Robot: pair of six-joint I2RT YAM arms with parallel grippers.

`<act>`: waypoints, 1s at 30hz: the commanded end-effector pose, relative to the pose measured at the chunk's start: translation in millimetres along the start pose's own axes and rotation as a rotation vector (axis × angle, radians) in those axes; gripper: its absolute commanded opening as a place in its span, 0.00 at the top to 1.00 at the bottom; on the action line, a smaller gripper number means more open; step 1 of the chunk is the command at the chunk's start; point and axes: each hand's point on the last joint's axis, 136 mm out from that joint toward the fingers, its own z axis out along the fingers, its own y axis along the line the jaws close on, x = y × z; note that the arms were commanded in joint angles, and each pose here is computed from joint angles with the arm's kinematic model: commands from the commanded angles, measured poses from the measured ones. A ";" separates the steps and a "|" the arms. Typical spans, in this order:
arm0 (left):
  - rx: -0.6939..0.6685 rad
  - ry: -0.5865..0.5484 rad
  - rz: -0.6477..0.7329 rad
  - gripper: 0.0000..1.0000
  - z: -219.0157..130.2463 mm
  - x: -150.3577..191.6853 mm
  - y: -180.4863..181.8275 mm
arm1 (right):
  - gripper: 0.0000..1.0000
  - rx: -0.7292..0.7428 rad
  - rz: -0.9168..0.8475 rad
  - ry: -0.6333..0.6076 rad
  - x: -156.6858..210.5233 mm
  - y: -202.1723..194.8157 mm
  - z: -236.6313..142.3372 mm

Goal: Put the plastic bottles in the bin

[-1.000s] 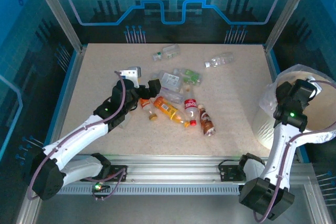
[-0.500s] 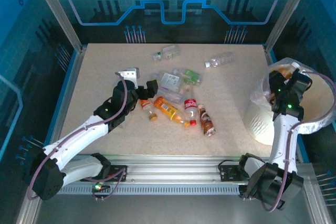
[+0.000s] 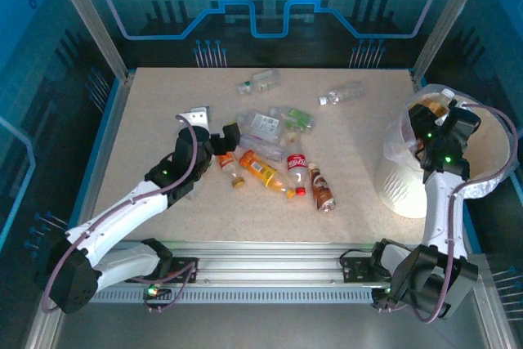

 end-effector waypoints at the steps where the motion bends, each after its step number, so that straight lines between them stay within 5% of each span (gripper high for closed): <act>1: -0.053 -0.002 -0.023 0.01 -2.9 4.0 11.4 | 0.31 0.029 -0.026 0.034 10.7 -2.9 -4.4; 13: -0.138 0.014 -0.096 0.01 -3.8 12.5 34.0 | 0.19 0.080 -0.030 0.083 25.8 -15.8 -6.6; 30: -0.386 0.100 -0.372 0.01 -24.5 48.2 115.1 | 0.04 0.123 -0.141 -0.004 -22.0 7.6 -70.8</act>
